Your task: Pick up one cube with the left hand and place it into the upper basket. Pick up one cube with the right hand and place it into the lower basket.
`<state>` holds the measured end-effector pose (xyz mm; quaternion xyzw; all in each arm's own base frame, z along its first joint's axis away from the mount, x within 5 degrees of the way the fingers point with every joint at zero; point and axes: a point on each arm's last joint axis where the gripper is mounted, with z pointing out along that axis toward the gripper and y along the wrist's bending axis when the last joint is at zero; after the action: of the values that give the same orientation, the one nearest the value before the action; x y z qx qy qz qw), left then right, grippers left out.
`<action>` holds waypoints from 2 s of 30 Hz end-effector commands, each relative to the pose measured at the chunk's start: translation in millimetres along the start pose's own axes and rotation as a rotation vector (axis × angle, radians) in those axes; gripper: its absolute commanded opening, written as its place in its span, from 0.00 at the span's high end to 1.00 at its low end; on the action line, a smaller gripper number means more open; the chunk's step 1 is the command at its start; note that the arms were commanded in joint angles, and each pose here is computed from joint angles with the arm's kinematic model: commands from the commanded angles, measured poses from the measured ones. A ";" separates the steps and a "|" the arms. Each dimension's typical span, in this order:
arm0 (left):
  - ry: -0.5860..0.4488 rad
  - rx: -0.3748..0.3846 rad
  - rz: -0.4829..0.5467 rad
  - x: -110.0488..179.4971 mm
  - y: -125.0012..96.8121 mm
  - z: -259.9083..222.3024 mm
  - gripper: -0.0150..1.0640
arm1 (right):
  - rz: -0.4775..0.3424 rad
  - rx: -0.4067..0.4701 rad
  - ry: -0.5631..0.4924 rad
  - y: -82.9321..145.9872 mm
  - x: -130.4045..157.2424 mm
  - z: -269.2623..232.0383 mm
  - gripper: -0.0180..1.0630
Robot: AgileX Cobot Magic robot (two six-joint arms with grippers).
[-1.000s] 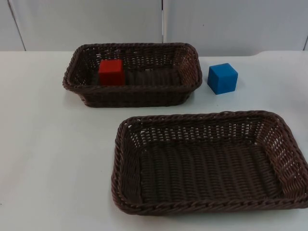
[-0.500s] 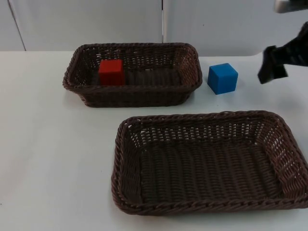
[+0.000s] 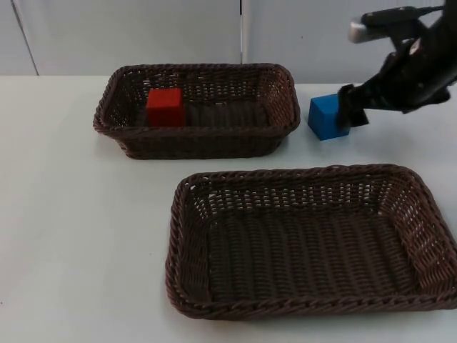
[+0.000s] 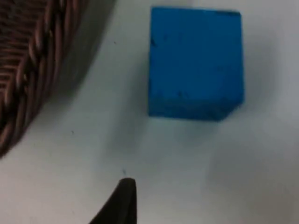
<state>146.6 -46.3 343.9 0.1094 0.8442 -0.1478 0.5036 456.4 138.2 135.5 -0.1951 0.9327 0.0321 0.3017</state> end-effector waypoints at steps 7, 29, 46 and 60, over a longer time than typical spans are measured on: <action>0.007 -0.003 0.003 1.3 0.4 1.0 0.24 | -0.021 -0.005 -0.039 8.3 -5.3 35.7 0.01; 0.000 -0.004 0.001 0.7 0.5 1.0 0.24 | -0.008 0.012 -0.229 14.4 -5.4 65.7 0.01; 0.000 -0.004 0.001 0.7 0.5 1.0 0.24 | -0.009 0.008 -0.241 19.5 -3.1 71.1 0.40; 0.003 -0.003 0.001 1.0 0.4 1.0 0.24 | 0.010 0.019 -0.103 -6.3 -25.9 4.0 0.98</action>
<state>146.7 -46.3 344.0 0.1092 0.8438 -0.1477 0.5043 482.6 150.4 126.8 -0.1864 0.9139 0.0405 0.3583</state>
